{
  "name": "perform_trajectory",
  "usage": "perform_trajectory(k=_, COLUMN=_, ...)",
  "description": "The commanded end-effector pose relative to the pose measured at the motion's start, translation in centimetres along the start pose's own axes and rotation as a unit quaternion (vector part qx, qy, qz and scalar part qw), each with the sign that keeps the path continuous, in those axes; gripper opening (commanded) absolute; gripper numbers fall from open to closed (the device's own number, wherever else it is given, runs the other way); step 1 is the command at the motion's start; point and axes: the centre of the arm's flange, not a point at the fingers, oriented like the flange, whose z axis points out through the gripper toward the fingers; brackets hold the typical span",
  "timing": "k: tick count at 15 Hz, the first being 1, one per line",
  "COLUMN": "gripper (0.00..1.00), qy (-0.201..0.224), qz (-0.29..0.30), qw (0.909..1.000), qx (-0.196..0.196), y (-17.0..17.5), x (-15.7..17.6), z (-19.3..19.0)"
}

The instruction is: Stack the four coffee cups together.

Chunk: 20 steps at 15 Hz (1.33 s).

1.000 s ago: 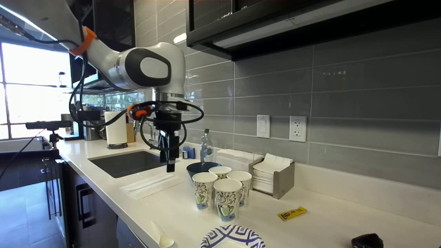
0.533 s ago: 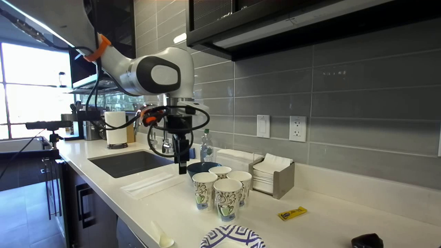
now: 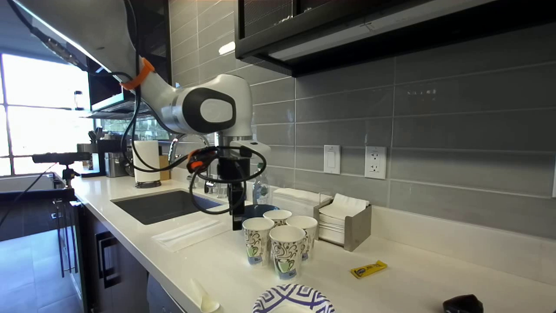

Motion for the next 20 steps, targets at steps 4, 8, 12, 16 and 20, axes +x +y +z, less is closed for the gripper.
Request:
perform_trajectory(k=4, gripper=1.00, qy=0.026, qz=0.042, qw=0.9988, qx=0.006, y=0.7, x=0.7, z=1.3)
perform_trajectory(k=8, gripper=1.00, qy=0.031, qz=0.057, qw=0.9979, qx=0.004, y=0.8, x=1.0, z=1.8)
perform_trajectory(k=12, gripper=1.00, qy=0.044, qz=0.069, qw=0.9966, qx=0.007, y=0.9, x=1.2, z=1.9)
perform_trajectory(k=16, gripper=1.00, qy=0.044, qz=0.077, qw=0.9960, qx=0.012, y=1.4, x=1.5, z=2.1)
perform_trajectory(k=20, gripper=1.00, qy=0.040, qz=0.079, qw=0.9961, qx=0.004, y=2.2, x=1.4, z=2.6)
